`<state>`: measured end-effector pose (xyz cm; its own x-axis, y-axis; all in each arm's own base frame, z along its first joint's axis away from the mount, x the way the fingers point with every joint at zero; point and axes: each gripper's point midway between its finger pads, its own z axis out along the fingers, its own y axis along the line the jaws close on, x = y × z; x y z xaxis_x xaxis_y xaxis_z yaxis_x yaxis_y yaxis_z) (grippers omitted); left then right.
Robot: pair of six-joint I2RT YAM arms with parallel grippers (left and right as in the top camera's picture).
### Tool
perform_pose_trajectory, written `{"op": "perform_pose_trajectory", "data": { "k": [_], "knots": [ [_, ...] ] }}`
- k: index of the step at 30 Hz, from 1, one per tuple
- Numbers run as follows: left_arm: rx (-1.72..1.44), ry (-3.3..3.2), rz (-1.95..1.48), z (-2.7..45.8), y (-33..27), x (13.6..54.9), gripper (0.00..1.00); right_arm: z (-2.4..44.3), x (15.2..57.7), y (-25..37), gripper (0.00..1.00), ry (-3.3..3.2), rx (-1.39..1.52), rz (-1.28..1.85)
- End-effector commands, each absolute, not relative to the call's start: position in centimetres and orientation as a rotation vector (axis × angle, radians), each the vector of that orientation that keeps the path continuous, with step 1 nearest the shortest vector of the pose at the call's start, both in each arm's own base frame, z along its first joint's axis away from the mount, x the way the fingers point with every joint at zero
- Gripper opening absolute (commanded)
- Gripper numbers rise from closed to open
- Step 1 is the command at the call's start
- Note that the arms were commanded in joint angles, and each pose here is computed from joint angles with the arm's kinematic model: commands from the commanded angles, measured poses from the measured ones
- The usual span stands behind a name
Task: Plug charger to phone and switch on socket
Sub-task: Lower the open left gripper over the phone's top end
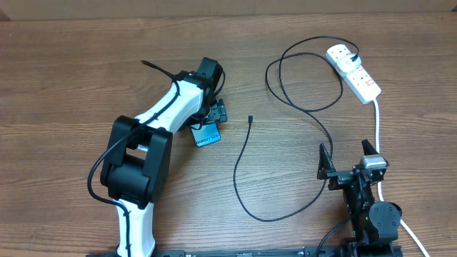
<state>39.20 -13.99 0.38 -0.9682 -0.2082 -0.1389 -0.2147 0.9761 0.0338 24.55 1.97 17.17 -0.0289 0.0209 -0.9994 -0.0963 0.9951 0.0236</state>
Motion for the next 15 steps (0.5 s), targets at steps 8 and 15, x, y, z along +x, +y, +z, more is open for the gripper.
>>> {"op": "perform_pose_trajectory", "data": {
  "k": [8,15],
  "knots": [
    [-0.289,3.002,0.158,-0.68,-13.5,38.93,1.0,16.97,24.58,1.79,1.0,1.595,-0.045,0.091],
    [-0.279,3.008,0.161,-1.06,-13.75,38.83,1.0,16.97,24.58,1.79,1.0,1.595,-0.045,0.091]
  ]
}}
